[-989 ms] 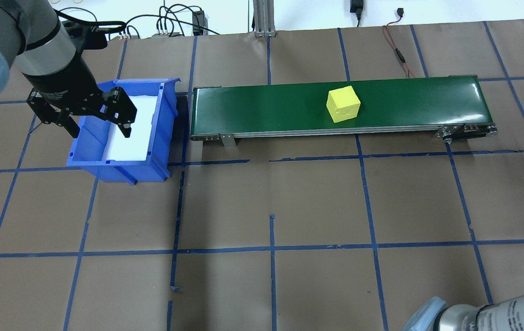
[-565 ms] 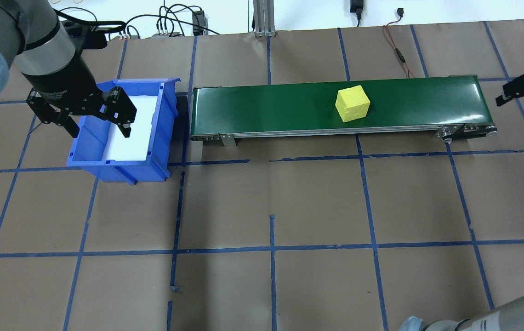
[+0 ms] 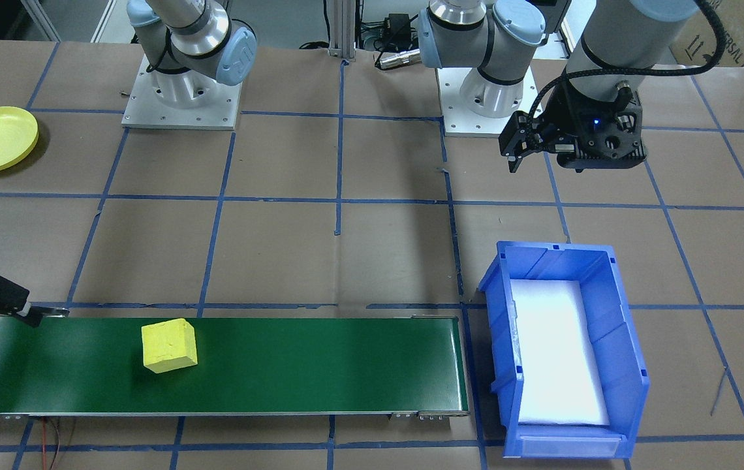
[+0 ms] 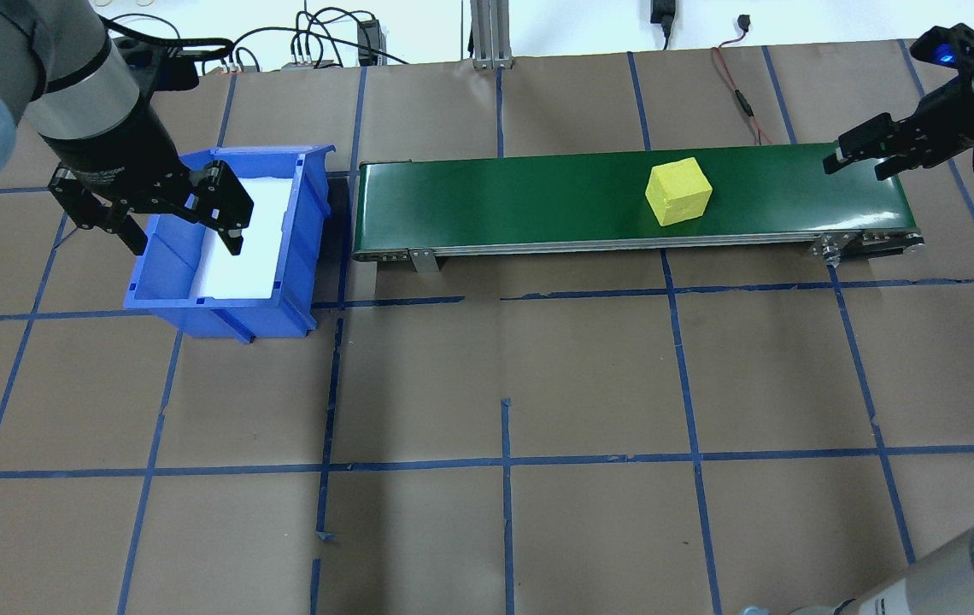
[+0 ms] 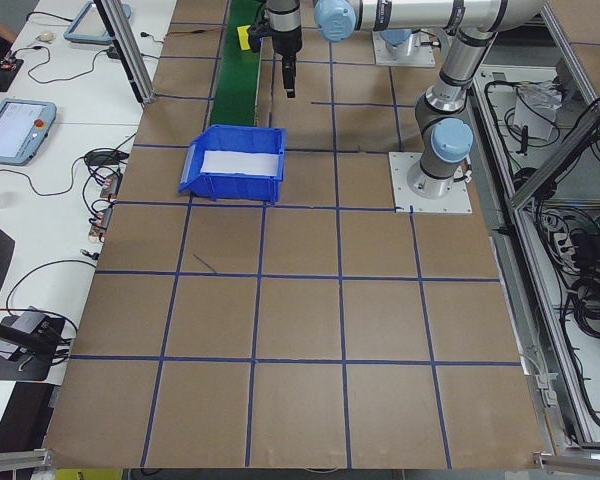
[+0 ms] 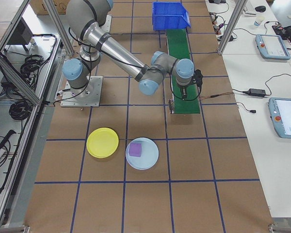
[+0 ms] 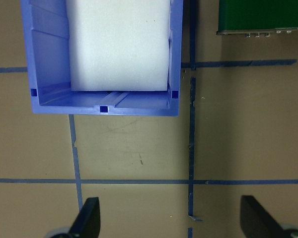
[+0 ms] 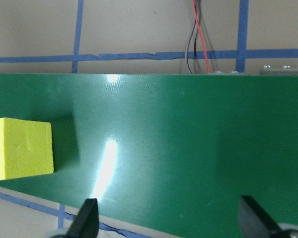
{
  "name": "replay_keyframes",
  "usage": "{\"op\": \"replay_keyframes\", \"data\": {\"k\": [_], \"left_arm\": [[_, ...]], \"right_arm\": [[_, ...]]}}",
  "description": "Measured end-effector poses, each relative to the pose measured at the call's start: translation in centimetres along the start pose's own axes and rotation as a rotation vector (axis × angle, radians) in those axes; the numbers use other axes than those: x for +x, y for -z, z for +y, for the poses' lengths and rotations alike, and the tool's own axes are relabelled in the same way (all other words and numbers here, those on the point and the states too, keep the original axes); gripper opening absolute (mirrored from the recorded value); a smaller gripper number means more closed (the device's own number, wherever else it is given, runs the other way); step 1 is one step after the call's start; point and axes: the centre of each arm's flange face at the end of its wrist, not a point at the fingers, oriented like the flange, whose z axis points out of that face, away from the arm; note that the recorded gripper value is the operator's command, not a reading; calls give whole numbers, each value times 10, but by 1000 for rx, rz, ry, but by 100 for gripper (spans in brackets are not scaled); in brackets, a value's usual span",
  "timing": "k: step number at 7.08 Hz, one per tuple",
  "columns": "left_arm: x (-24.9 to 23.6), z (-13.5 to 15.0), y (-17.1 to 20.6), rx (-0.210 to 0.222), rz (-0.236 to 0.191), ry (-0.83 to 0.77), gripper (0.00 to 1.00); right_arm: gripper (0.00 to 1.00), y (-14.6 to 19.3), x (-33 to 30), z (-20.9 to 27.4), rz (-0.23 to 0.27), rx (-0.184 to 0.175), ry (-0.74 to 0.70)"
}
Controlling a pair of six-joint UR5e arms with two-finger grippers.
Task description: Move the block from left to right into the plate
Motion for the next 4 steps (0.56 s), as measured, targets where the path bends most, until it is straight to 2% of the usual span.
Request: {"op": "replay_keyframes", "data": {"k": [2,4], "left_arm": [[0,0,1,2,0,-2,100],[-1,0,3,10,1,-4,100]], "right_arm": [[100,-10,-16,-22,-32,17,42],[100,-26,-40,-28,-44,-1,81]]}}
